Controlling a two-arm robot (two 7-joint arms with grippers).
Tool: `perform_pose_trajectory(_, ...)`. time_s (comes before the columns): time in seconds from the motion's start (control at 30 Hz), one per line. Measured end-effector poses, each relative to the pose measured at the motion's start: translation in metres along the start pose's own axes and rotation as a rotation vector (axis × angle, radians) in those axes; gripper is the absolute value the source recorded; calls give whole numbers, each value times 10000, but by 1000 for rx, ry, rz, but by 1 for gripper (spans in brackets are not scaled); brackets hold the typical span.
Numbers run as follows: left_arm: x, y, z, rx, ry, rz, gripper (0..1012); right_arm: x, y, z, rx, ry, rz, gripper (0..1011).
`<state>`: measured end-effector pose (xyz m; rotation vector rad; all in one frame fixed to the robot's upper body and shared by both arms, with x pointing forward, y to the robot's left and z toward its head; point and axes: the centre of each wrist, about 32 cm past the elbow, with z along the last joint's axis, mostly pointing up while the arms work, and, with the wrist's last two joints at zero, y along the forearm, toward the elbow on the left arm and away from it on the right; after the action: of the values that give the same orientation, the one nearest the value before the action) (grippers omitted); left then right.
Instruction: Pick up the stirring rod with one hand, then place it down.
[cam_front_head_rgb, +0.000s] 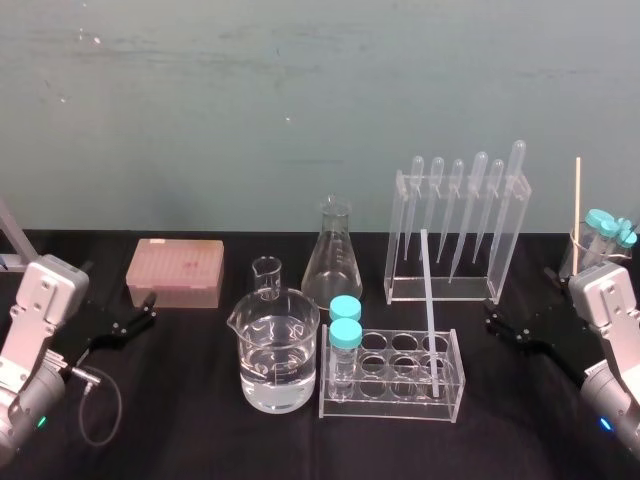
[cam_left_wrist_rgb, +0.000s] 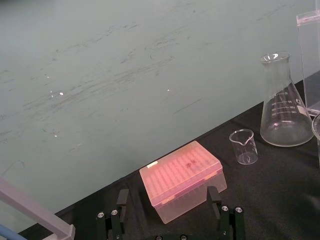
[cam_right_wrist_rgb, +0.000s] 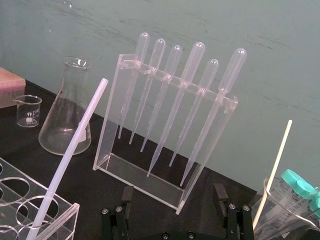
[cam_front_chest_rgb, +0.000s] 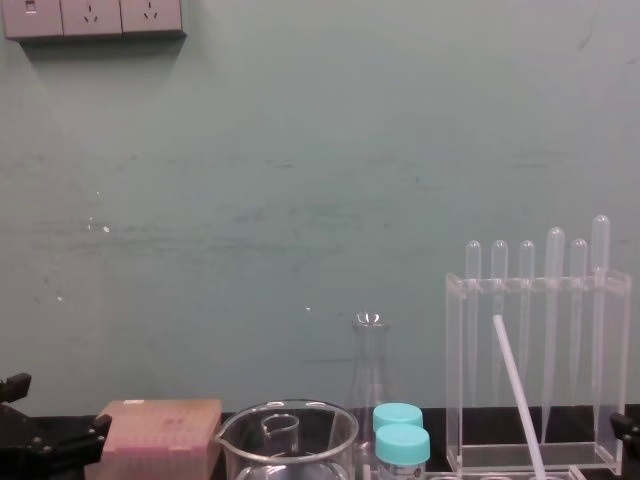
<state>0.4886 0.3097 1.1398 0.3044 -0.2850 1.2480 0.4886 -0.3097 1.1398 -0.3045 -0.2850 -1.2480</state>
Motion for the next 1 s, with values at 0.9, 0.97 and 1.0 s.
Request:
perform_pose_trajectory(0.9,0,0,0,0,0,0,1000,0,0,0,0,0,0,1002)
perform_pose_trajectory(0.97,0,0,0,0,0,0,1000,0,0,0,0,0,0,1002)
perform_pose_trajectory(1.0,0,0,0,0,0,0,1000,0,0,0,0,0,0,1002)
